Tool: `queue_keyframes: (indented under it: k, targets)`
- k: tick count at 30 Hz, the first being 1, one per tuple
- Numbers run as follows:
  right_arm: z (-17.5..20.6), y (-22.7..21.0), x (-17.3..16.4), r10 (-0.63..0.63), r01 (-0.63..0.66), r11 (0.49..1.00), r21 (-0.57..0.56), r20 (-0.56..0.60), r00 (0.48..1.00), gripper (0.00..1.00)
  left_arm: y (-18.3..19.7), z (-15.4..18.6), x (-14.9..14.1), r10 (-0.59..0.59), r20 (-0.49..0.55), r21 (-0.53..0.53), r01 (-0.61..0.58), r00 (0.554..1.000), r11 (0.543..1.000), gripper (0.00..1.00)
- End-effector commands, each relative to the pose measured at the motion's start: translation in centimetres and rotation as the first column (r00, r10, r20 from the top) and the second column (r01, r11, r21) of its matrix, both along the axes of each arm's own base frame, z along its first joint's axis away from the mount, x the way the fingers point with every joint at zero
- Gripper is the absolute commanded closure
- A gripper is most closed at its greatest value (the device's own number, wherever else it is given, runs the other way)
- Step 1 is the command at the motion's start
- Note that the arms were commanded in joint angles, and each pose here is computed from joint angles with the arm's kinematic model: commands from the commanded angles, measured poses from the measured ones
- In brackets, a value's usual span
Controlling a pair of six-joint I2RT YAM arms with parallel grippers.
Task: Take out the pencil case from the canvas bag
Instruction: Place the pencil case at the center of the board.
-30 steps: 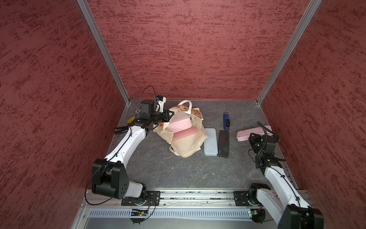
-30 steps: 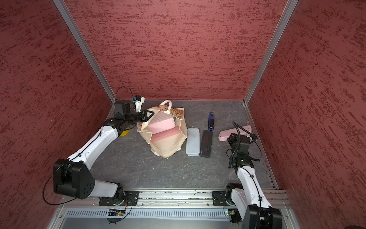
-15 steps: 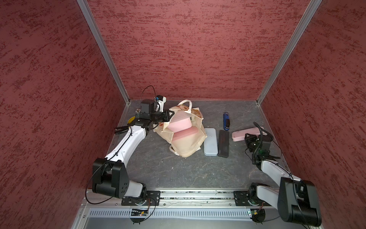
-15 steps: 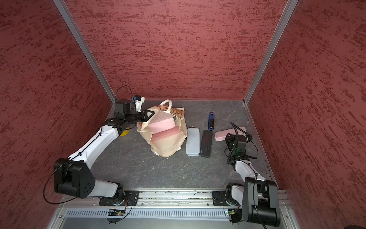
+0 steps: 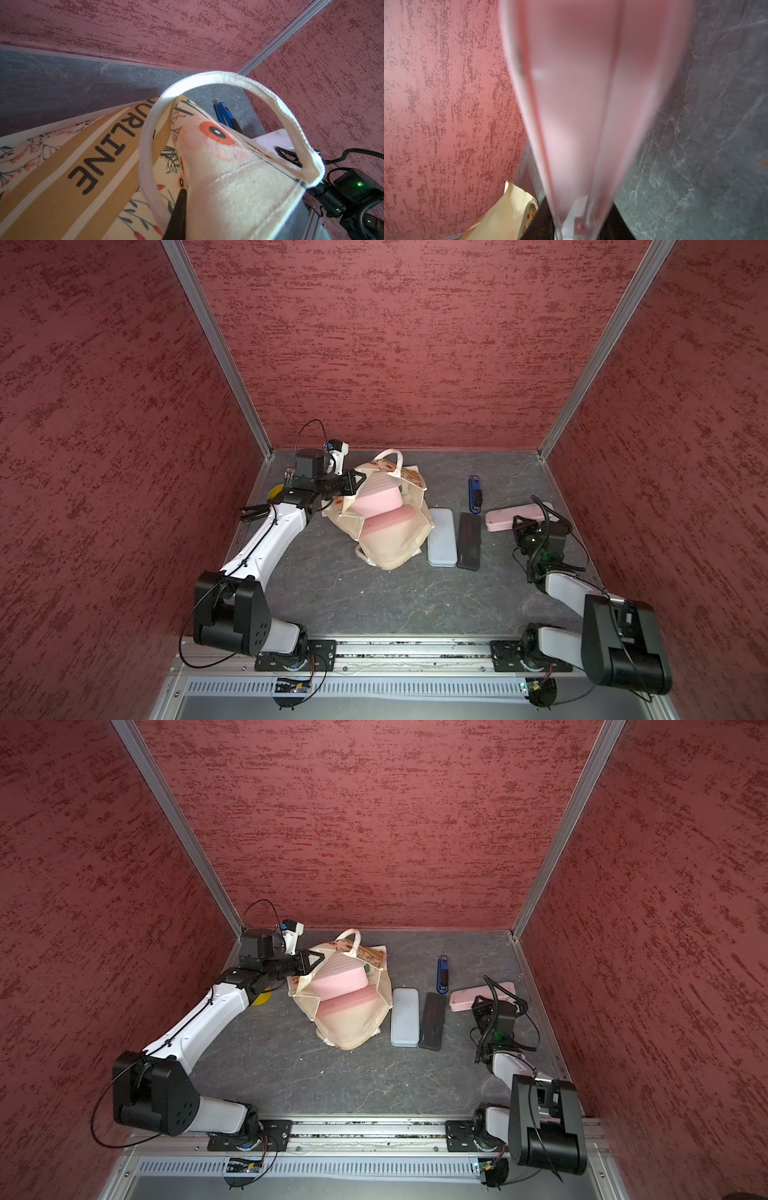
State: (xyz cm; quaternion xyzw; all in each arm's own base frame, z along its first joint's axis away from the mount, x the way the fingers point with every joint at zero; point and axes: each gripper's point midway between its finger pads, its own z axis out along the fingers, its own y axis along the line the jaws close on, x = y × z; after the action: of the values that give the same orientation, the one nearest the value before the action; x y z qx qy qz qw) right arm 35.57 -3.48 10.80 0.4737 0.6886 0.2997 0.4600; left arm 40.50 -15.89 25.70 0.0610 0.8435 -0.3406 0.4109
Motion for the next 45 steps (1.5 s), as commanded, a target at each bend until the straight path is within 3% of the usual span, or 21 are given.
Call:
queue_keyframes:
  k: [1,12,16,21,27,37,45]
  targets:
    - [0.8,-0.4,0.5,-0.012,0.012,1.0,-0.003,0.05,0.999,0.7,-0.1,-0.2,0.0,-0.007,0.003,-0.005,0.007,1.0,1.0,1.0]
    - [-0.1,0.0,1.3,0.01,-0.011,0.999,0.03,0.042,0.999,0.67,0.1,-0.2,0.0,0.006,0.008,0.003,-0.006,1.0,1.0,1.0]
    - [-0.5,-0.2,1.4,0.003,-0.004,1.0,0.026,0.028,1.0,0.61,0.1,-0.2,0.0,0.003,0.007,0.001,-0.003,1.0,1.0,1.0]
    - [-1.4,-0.4,1.2,-0.007,0.007,0.999,0.032,-0.004,1.0,0.42,0.1,-0.2,0.0,0.005,0.007,0.004,-0.005,1.0,1.0,1.0]
    - [-1.2,-1.0,0.4,-0.044,0.044,0.999,0.024,-0.016,0.999,0.37,0.1,0.0,0.0,0.005,0.011,0.0,-0.005,1.0,1.0,1.0]
    - [0.6,-1.3,-0.1,-0.066,0.066,0.998,0.008,0.013,0.998,0.36,0.1,0.1,-0.1,0.004,0.014,-0.003,-0.004,1.0,1.0,1.0]
    - [3.2,-0.1,-0.1,-0.01,0.009,1.0,0.022,0.047,0.999,0.4,0.1,0.0,0.0,0.004,0.011,-0.004,-0.004,1.0,1.0,1.0]
